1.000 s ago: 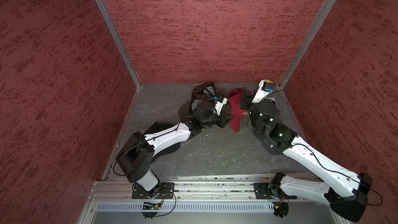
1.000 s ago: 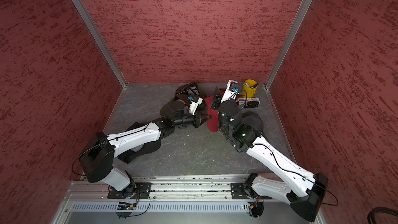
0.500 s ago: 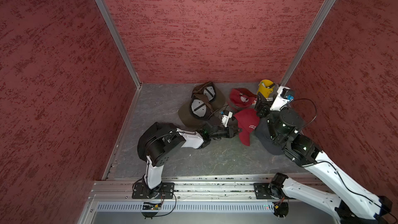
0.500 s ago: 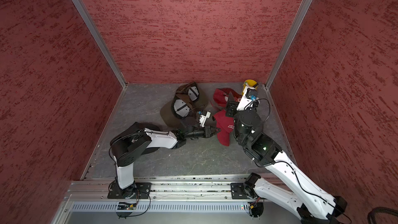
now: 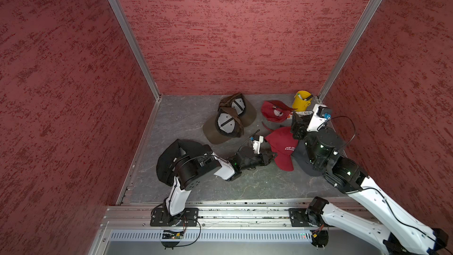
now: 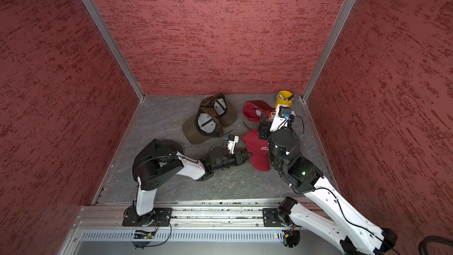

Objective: Open the adjustable buckle of the baseball cap
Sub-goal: Place the baseball cap at the center of the board.

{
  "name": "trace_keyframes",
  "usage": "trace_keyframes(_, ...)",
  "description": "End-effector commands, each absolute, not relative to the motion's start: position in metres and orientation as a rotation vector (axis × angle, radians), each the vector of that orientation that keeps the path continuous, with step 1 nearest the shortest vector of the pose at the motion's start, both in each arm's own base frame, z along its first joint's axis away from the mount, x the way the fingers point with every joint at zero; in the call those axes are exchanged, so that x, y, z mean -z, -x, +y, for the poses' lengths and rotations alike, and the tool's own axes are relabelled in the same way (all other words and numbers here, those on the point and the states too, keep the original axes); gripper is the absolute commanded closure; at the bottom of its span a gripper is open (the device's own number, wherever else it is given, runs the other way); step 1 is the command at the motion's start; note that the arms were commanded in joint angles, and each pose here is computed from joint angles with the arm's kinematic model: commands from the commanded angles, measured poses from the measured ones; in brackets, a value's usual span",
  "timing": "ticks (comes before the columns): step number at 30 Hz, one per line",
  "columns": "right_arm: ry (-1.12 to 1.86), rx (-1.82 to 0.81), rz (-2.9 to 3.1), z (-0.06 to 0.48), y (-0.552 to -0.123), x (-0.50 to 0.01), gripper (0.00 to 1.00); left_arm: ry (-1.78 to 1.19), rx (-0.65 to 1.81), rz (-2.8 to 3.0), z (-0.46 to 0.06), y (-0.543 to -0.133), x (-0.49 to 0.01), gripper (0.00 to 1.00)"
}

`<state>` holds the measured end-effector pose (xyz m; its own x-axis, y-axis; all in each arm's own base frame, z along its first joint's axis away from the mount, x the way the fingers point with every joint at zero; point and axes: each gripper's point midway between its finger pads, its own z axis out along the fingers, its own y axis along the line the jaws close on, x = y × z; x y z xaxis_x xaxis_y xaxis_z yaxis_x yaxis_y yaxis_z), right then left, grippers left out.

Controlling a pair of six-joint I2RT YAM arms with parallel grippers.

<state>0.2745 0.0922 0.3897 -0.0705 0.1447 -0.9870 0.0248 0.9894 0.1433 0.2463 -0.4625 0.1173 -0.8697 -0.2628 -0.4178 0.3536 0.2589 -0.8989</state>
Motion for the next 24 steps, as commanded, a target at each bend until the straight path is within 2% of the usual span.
trace_keyframes(1,-0.094,-0.112,1.658,0.097,-0.275,-0.384,0.32,-0.005,1.523,2.13,-0.448,-0.246,-0.089,1.0)
trace_keyframes(7,-0.077,-0.117,1.673,0.101,-0.276,-0.378,0.31,-0.075,1.361,2.257,-0.444,-0.232,-0.068,0.98)
trace_keyframes(12,-0.076,-0.113,1.689,0.1,-0.276,-0.37,0.31,-0.128,1.27,2.327,-0.445,-0.216,-0.056,0.64)
trace_keyframes(19,-0.047,-0.132,1.717,0.112,-0.283,-0.355,0.3,-0.143,1.094,2.422,-0.429,-0.207,-0.046,0.46)
trace_keyframes(24,-0.038,-0.149,1.736,0.119,-0.292,-0.345,0.3,-0.243,0.97,2.449,-0.426,-0.197,-0.057,0.23)
